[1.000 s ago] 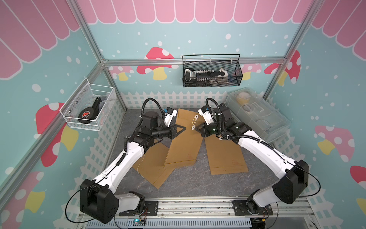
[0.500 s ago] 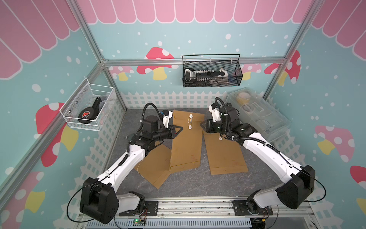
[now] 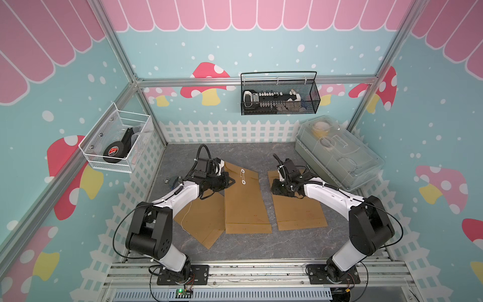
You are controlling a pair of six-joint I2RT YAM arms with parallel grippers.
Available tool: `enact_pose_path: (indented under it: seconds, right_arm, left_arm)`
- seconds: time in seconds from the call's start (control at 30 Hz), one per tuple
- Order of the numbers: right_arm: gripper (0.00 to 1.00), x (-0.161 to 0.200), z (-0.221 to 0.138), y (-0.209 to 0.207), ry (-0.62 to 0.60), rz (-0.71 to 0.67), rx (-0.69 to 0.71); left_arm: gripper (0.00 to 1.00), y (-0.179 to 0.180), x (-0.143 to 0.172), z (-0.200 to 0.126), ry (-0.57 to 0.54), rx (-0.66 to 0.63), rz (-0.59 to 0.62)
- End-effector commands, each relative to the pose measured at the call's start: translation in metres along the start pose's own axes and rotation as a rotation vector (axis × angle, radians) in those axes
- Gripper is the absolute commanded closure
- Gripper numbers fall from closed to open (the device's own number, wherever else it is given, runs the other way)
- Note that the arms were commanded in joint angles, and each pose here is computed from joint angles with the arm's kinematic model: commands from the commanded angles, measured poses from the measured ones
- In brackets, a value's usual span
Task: Close the mouth of the file bag
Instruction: Place the file bag at the center of the board.
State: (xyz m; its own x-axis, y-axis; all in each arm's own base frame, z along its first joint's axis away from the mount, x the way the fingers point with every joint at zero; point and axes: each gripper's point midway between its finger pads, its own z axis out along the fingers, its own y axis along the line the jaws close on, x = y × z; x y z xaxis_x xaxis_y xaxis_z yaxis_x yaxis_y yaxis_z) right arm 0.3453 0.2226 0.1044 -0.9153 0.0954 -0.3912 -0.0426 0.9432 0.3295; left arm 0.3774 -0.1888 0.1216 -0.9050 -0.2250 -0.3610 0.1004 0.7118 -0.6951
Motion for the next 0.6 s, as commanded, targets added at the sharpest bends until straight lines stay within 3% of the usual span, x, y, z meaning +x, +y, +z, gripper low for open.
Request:
enact_pose_path:
  seconds: [0.0, 0.1, 0.23, 0.37, 0.47, 0.57]
  right_arm:
    - [0.58, -0.009, 0.001, 0.029, -0.01, -0.023, -0.065]
    - [0.58, -0.007, 0.005, 0.033, 0.0, -0.032, -0.068]
    - [0.58, -0.005, 0.009, 0.041, 0.016, -0.043, -0.099]
    - [0.58, 0.0, 0.013, 0.053, 0.027, -0.066, -0.125]
    - [0.58, 0.007, 0.019, 0.068, 0.049, -0.095, -0.142]
    - [0.58, 0.012, 0.025, 0.091, 0.065, -0.149, -0.163]
  left_arm:
    - [1.0, 0.008, -0.013, 0.016, -0.023, -0.03, 0.017]
    - [0.93, 0.024, -0.018, 0.026, -0.034, -0.092, 0.011]
    - [0.7, 0.035, -0.021, 0.036, -0.022, -0.145, 0.018]
    - [0.48, 0.049, -0.025, 0.022, -0.027, -0.245, 0.053]
    - [0.38, 0.058, -0.027, 0.003, -0.047, -0.282, 0.044]
    - [0.36, 0.076, -0.018, -0.021, -0.056, -0.349, -0.008]
